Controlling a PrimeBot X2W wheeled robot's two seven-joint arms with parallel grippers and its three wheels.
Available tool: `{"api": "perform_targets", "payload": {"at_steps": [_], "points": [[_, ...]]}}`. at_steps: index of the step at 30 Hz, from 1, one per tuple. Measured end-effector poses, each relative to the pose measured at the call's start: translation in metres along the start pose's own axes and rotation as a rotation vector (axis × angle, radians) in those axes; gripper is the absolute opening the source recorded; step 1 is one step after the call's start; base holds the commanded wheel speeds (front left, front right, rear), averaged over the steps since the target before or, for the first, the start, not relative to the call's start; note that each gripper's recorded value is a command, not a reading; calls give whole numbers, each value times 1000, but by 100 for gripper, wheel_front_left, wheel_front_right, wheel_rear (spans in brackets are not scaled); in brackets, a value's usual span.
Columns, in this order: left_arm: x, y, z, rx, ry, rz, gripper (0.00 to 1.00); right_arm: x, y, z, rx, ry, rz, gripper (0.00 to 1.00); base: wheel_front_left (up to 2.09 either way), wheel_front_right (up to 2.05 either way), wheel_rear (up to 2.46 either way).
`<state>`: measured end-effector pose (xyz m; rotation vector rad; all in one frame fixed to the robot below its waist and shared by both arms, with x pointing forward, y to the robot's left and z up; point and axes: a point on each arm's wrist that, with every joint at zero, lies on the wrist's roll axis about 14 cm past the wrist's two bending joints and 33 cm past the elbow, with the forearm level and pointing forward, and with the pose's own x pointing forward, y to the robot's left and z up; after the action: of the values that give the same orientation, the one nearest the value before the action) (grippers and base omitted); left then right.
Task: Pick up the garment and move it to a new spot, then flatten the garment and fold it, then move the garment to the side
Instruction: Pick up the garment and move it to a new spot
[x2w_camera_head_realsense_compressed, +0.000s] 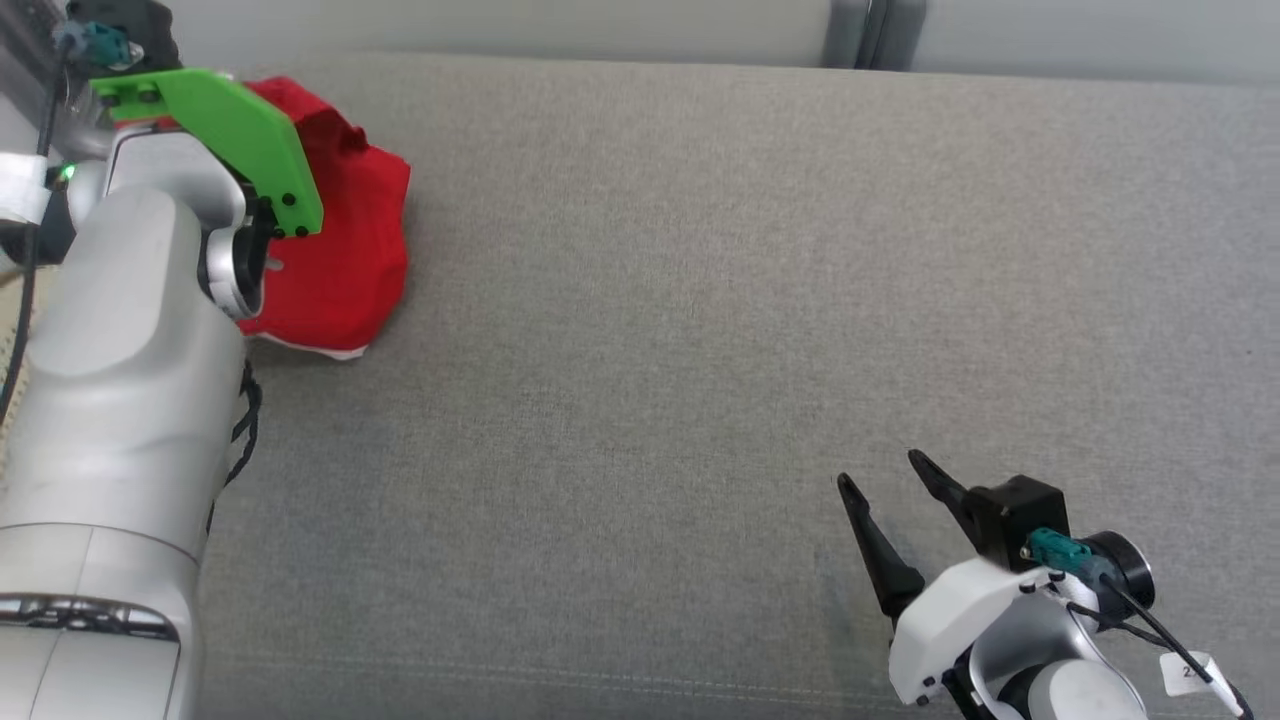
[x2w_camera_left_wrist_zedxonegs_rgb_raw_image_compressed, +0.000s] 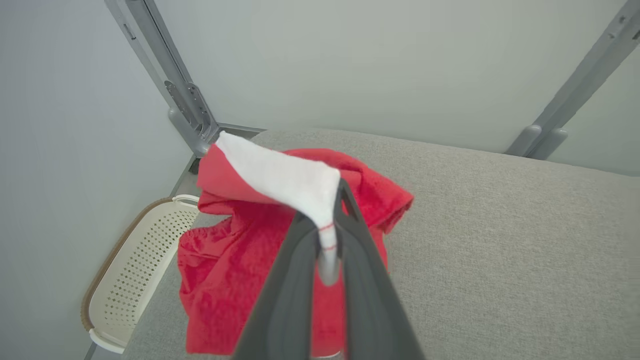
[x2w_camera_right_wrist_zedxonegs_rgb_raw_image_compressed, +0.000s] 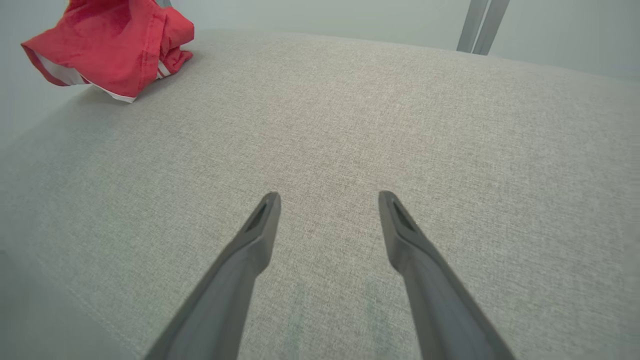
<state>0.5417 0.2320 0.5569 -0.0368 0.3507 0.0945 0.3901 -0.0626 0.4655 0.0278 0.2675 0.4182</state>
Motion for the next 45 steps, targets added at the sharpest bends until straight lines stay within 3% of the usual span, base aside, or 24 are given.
{"api": "perform_targets", "payload": {"at_steps": [8, 14, 25, 30, 36, 45], "points": [[-40, -81, 89, 7, -291, -192, 0, -39, -11, 13, -1, -51, -75, 100, 0, 0, 0], [-65, -157, 130, 4, -436, -366, 0, -66, -28, 19, 9, -90, -157, 100, 0, 0, 0], [-125, -281, 179, -37, -634, -716, 0, -109, -59, 12, 43, -108, -306, 100, 0, 0, 0], [-157, -327, 187, -110, -665, -894, 0, -125, -72, 10, 55, -118, -369, 100, 0, 0, 0], [-124, -336, 137, -136, -536, -868, 0, -128, -84, 6, 70, -111, -408, 100, 0, 0, 0], [-39, -257, 41, -61, -373, -583, 0, -107, -82, 7, 67, -94, -366, 100, 0, 0, 0]]}}
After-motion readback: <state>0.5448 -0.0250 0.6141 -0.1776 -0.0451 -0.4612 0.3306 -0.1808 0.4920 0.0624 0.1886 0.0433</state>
